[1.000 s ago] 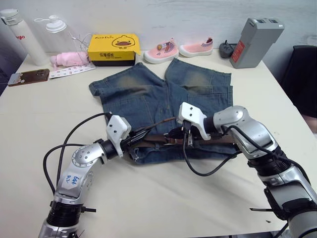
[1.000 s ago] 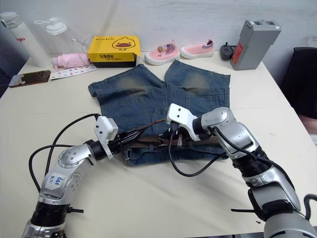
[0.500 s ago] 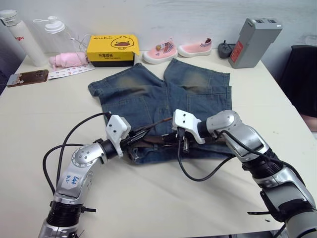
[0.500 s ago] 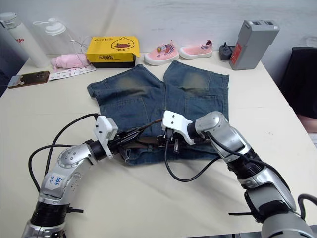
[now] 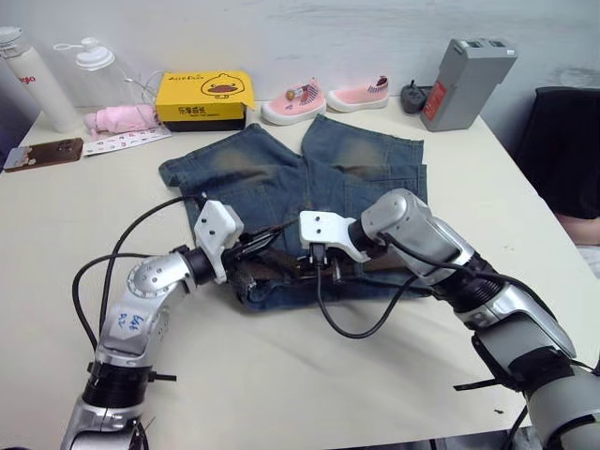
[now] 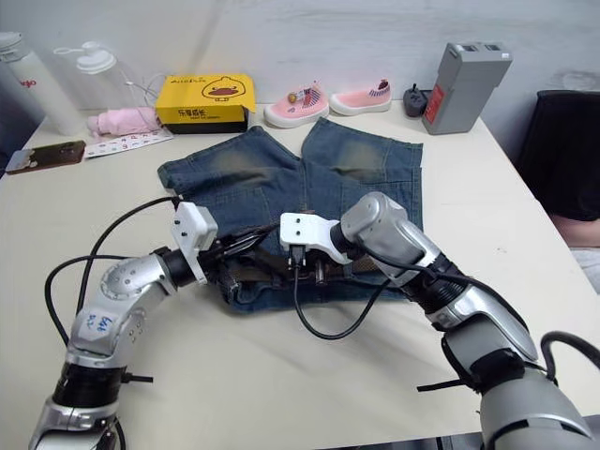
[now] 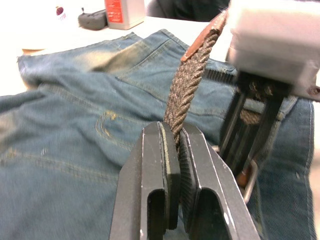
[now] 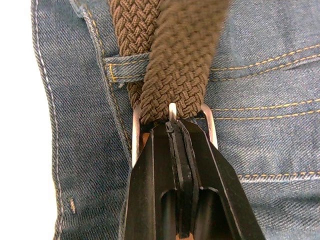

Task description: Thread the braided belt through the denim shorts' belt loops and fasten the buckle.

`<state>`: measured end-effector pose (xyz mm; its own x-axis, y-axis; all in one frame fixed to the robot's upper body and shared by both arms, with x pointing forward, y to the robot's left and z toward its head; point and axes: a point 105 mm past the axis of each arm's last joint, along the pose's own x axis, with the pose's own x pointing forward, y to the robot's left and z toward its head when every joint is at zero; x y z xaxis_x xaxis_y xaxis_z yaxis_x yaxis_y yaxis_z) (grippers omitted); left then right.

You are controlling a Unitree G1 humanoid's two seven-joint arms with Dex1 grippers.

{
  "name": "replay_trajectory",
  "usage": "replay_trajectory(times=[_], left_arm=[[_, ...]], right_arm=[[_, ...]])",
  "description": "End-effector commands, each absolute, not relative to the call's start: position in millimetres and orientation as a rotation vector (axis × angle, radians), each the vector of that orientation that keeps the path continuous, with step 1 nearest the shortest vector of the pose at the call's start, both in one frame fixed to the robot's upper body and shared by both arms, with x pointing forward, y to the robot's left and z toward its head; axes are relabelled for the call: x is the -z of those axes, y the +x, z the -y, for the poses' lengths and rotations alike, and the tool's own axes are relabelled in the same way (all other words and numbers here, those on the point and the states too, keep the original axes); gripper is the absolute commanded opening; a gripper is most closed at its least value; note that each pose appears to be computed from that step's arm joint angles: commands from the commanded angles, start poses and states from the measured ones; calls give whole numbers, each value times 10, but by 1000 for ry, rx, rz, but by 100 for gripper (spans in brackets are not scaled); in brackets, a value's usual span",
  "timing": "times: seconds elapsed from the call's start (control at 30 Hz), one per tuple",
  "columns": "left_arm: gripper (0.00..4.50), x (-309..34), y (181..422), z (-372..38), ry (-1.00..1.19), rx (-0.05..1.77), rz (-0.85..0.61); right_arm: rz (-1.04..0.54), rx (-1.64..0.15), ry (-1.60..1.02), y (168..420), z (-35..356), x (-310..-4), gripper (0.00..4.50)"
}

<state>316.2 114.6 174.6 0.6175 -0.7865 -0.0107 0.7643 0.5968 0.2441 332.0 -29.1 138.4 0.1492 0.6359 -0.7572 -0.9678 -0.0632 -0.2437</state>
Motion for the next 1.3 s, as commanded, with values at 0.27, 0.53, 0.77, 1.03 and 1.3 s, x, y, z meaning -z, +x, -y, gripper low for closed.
replay_trajectory(times=[0.27, 0.53, 0.77, 1.03, 1.3], left_arm=[[0, -2304, 3296, -1108, 389, 1104, 220], [0, -2433, 3550, -940, 482, 1257, 230], [0, -2718, 3667, -554, 520, 1368, 329], [0, -2999, 3550, -22, 530, 1507, 459], [0, -3246, 3442, 357, 526, 1571, 567]], right_arm=[[-873, -1500, -1017, 2998, 434, -308, 3], [-877, -1576, -1064, 2863, 401, -244, 3], [-887, -1620, -1072, 2754, 410, -197, 3], [-883, -1648, -1077, 2693, 373, -180, 3], [-880, -1674, -1080, 2642, 350, -168, 3]])
